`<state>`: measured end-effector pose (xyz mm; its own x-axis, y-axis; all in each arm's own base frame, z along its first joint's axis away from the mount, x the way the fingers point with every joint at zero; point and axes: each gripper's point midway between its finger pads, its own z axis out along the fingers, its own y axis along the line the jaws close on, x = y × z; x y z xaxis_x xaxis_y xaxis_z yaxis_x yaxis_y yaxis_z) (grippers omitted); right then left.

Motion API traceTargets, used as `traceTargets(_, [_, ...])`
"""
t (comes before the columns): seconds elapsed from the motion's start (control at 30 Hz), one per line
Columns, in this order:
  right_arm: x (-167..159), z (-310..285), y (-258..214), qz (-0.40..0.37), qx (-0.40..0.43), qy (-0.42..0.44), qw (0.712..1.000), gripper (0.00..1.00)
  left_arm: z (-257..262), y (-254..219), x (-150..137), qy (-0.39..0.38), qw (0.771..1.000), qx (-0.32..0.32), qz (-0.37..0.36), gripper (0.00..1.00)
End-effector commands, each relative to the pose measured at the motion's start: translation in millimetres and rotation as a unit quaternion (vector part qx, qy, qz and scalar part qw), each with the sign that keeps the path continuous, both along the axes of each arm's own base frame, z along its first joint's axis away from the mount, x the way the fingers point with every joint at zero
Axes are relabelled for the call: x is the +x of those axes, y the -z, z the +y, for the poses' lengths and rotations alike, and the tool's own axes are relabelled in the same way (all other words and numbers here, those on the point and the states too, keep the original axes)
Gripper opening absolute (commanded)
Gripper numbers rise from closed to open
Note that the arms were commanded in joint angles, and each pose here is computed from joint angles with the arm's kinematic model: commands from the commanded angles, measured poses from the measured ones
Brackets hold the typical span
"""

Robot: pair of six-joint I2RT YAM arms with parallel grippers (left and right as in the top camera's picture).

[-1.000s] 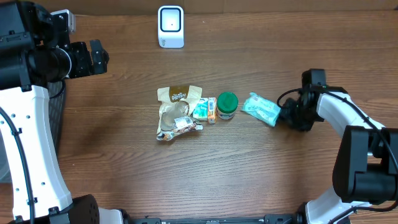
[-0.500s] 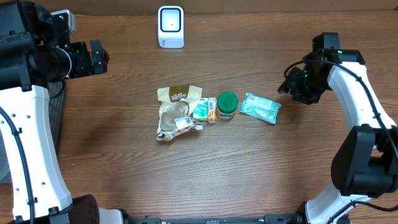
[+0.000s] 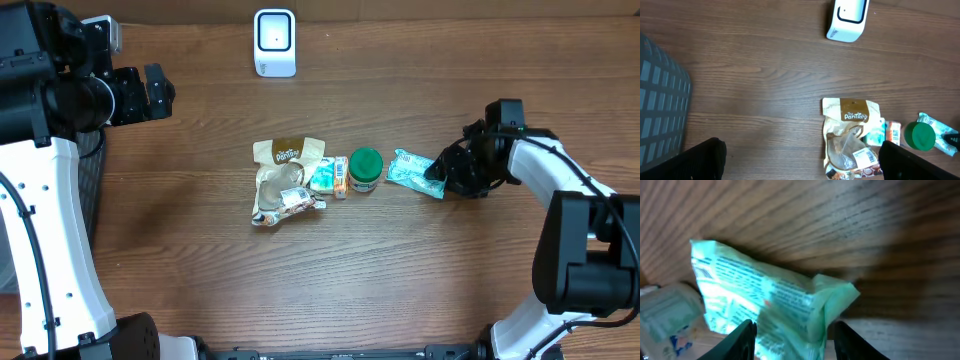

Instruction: Scan the item barcode

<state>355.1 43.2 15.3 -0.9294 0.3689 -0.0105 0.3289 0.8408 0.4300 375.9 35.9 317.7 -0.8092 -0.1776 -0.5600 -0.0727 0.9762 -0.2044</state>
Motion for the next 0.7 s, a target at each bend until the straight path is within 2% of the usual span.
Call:
traceTargets(0.0, [0.0,4.3,7.0,-0.012,0.010,-0.001,1.000,0.48,0.2,-2.7,0.5,-0.005,1.000,-0.007,-0.003,0.99])
traceTargets(0.1, [2.5,9.6,12.7,-0.023,0.030,0.009,0.999,0.47,0.2,-2.7,0.5,-0.005,1.000,-0.007,-0.003,1.00])
traceTargets(0.17, [3.6,17.2,13.7,-0.028,0.054,0.004,0.998,0.42,0.2,-2.7,0.6,-0.005,1.000,-0.007,-0.003,1.00])
traceTargets(0.23, [3.2,22.0,21.0,-0.022,0.071,0.001,0.997,0.35,0.2,-2.7,0.5,-0.005,1.000,-0.007,-0.003,0.99])
traceTargets(0.33, [0.2,26.9,26.6,-0.009,0.095,0.003,0.995,0.18,0.2,-2.7,0.5,-0.005,1.000,-0.007,-0.003,1.00])
traceTargets(0.37, [0.3,26.5,26.1,-0.008,0.097,0.006,0.995,0.15,0.2,-2.7,0.6,-0.005,1.000,-0.007,-0.003,1.00])
traceTargets(0.4, [1.3,28.7,22.9,-0.010,0.111,0.007,0.994,0.07,0.2,-2.7,0.6,-0.005,1.000,-0.007,-0.003,1.00])
traceTargets(0.43, [2.1,29.6,21.2,-0.012,0.118,0.007,0.993,0.04,0.2,-2.7,0.5,-0.005,1.000,-0.007,-0.003,0.99])
traceTargets(0.57, [5.5,23.1,4.4,-0.018,0.136,0.019,0.990,0.04,0.2,-2.7,0.5,-0.005,1.000,-0.007,-0.003,1.00])
traceTargets(0.67, [15.1,3.8,-42.9,-0.056,0.141,0.021,0.988,0.04,0.2,-2.7,0.6,-0.005,1.000,-0.007,-0.003,0.99])
